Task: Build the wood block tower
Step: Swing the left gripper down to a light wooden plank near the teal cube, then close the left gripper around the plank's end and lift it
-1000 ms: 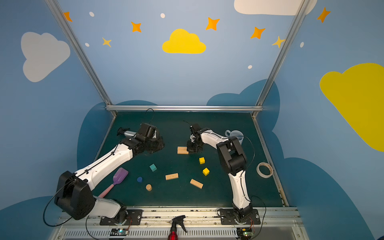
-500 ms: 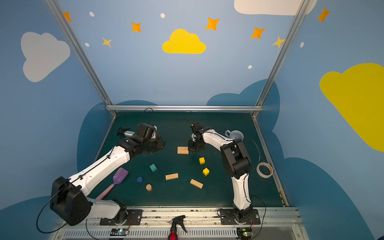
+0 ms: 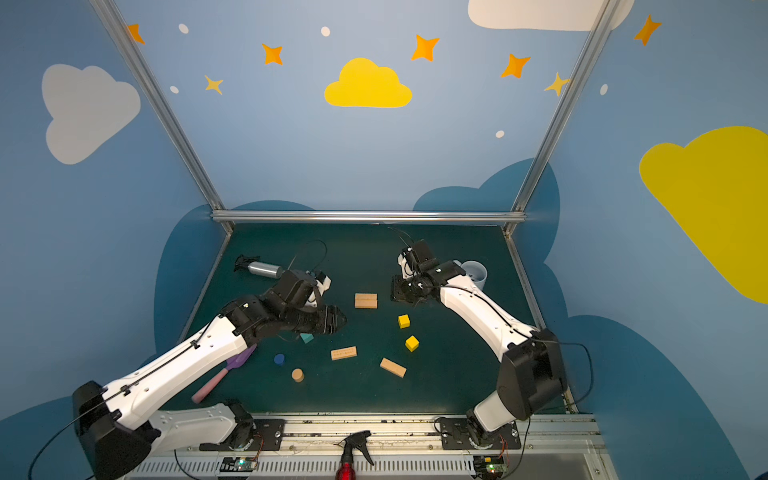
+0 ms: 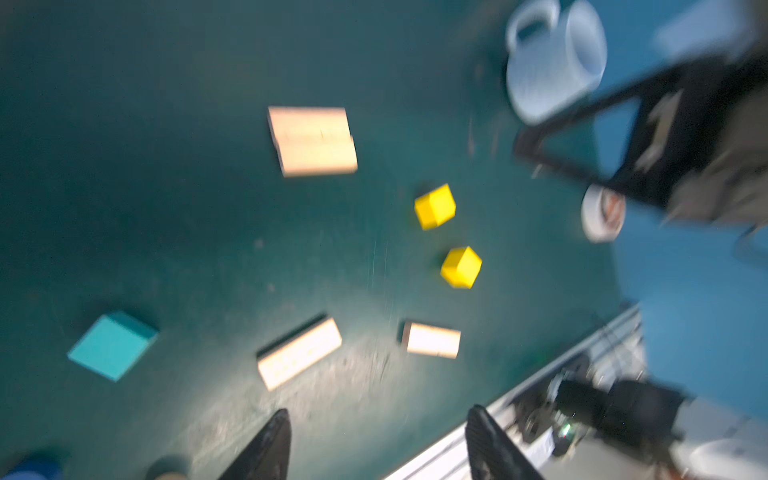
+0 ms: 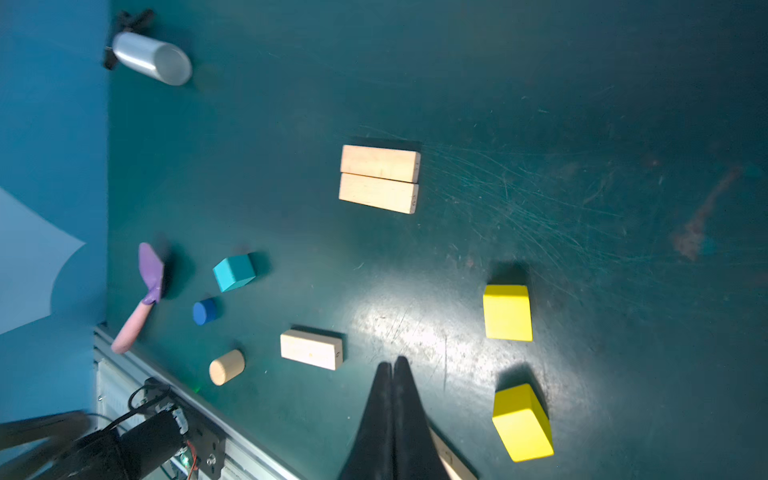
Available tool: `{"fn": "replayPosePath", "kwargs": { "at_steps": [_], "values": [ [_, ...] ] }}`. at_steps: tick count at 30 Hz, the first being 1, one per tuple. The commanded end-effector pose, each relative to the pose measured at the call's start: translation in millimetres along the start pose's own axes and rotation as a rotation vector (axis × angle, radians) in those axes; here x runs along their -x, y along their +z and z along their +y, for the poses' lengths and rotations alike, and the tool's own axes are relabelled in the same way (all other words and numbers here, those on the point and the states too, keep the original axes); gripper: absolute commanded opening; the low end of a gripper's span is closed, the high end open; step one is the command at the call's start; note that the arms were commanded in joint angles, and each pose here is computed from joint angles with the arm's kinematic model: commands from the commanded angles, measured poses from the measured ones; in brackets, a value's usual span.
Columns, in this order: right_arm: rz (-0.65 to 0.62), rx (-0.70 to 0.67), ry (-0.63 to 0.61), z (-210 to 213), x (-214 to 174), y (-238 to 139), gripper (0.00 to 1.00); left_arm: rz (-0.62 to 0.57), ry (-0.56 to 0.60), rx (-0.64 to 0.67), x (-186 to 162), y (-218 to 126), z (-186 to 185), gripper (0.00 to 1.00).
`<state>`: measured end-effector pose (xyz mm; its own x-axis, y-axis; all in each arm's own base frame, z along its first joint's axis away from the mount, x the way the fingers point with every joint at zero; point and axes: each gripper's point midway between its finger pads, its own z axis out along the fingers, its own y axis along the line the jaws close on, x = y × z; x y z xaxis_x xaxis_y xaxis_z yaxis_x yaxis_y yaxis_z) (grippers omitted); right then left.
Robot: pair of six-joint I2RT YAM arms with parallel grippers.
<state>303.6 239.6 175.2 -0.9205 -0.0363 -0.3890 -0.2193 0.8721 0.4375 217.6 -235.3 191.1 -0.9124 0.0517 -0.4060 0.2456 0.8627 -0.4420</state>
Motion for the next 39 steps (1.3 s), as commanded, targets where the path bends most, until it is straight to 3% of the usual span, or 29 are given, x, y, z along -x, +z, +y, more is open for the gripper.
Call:
{"fn": "replayPosePath", "kwargs": {
  "at_steps": [1, 6, 10, 20, 32, 39],
  "values": [
    [-0.026, 0.043, -0.02, 8.0, -5.5, -9.5, 0.02, 0.149, 0.067, 0.12, -44.8, 6.7, 22.0, 0.71],
    [-0.046, 0.085, -0.048, 16.3, -14.8, -24.7, 0.1, 0.288, 0.143, 0.275, -77.6, 23.5, 47.9, 0.74],
    [-0.079, 0.099, -0.063, 16.8, -19.9, -38.8, 0.13, 0.367, 0.265, 0.315, -92.8, 44.6, 47.7, 0.74],
    [-0.14, 0.121, -0.084, 13.6, -29.0, -61.0, 0.18, 0.504, 0.529, 0.432, -93.9, 89.9, 53.6, 0.73],
    [-0.171, 0.142, -0.076, 8.3, -26.2, -67.7, 0.2, 0.429, 0.775, 0.544, -64.5, 118.8, 69.0, 0.73],
    [-0.179, 0.157, -0.079, 9.8, -20.8, -72.1, 0.2, 0.434, 0.759, 0.477, -61.0, 138.1, 75.3, 0.73]
  ]
}}
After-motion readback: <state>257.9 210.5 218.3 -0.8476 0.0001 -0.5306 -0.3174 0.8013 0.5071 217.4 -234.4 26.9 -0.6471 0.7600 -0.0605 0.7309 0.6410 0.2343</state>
